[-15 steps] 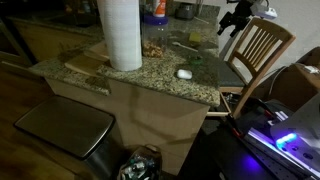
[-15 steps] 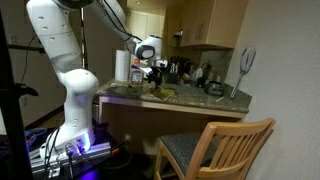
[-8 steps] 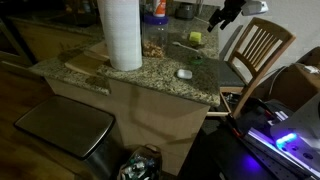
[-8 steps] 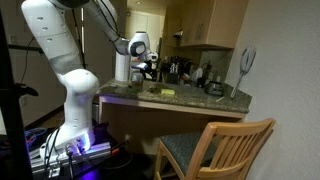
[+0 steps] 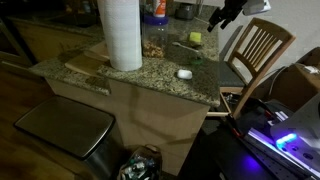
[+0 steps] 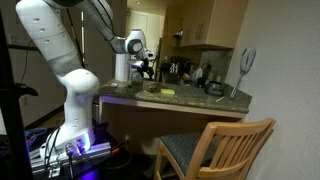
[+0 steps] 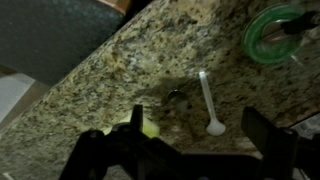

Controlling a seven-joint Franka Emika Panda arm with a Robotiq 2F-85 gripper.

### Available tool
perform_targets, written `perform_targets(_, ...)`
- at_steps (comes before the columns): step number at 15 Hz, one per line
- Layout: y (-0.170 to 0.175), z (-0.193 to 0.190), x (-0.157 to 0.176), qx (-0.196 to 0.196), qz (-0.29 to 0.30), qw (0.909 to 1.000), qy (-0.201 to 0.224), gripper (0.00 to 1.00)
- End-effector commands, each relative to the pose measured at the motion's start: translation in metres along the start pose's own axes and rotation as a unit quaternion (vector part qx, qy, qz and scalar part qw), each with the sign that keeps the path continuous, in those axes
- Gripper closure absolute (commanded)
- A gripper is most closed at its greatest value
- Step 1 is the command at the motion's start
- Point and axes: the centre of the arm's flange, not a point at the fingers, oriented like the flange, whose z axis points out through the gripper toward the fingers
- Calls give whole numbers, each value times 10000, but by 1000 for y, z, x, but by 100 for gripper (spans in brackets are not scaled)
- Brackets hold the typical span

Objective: Move the spoon to the right

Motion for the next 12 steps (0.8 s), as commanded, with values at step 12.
perform_targets(12,-26,-137,-58,420,-401,9947,-851,0)
